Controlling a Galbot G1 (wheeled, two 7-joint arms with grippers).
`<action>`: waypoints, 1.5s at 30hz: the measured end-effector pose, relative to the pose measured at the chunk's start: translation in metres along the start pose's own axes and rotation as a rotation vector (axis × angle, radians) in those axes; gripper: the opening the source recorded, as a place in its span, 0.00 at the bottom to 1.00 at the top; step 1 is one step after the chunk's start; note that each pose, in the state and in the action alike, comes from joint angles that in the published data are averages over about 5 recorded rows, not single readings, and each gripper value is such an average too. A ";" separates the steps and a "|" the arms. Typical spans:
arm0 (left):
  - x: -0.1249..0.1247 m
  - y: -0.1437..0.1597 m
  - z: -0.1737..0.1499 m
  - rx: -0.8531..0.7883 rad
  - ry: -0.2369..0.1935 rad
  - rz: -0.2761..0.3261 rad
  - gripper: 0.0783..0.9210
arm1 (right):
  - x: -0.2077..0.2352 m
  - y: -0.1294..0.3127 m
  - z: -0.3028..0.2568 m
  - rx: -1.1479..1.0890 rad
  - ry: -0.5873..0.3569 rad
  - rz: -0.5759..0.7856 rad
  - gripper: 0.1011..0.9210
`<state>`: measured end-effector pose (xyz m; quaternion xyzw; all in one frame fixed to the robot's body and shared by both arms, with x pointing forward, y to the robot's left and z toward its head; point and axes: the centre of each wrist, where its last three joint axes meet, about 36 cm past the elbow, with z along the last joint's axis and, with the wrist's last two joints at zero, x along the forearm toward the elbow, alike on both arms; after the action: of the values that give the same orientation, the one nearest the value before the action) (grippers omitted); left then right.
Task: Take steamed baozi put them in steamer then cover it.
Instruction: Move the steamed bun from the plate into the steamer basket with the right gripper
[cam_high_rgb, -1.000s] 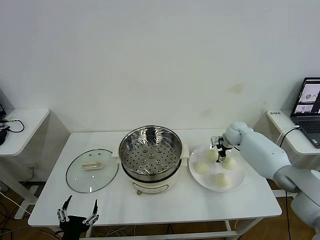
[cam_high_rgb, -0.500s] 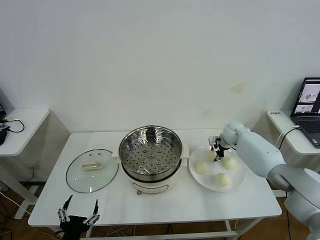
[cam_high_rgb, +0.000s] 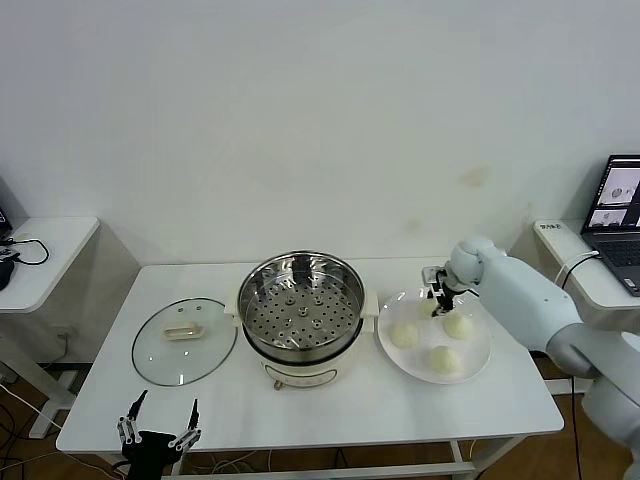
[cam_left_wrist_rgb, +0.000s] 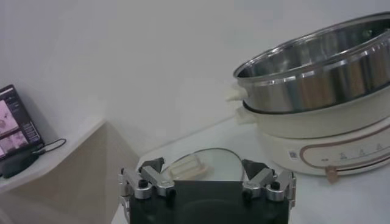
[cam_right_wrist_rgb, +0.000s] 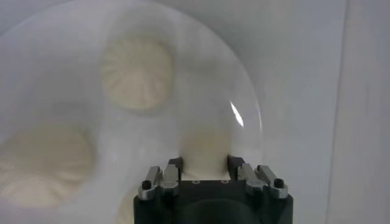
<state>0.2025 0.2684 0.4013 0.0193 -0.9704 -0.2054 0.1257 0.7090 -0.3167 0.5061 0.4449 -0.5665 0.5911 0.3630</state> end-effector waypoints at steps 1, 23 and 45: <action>0.000 0.000 0.000 -0.001 -0.001 0.002 0.88 | 0.008 -0.002 -0.001 0.002 -0.007 0.008 0.48; -0.008 0.011 -0.002 -0.007 -0.012 0.006 0.88 | 0.169 -0.063 -0.122 0.189 -0.240 0.167 0.48; -0.008 0.027 -0.009 -0.019 -0.032 -0.029 0.88 | 0.103 -0.050 -0.272 0.718 -0.252 0.108 0.48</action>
<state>0.2127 0.2900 0.4184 0.0290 -0.9698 -0.2170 0.1074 0.6896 -0.0497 0.6300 0.5825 -0.3861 0.7107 0.0800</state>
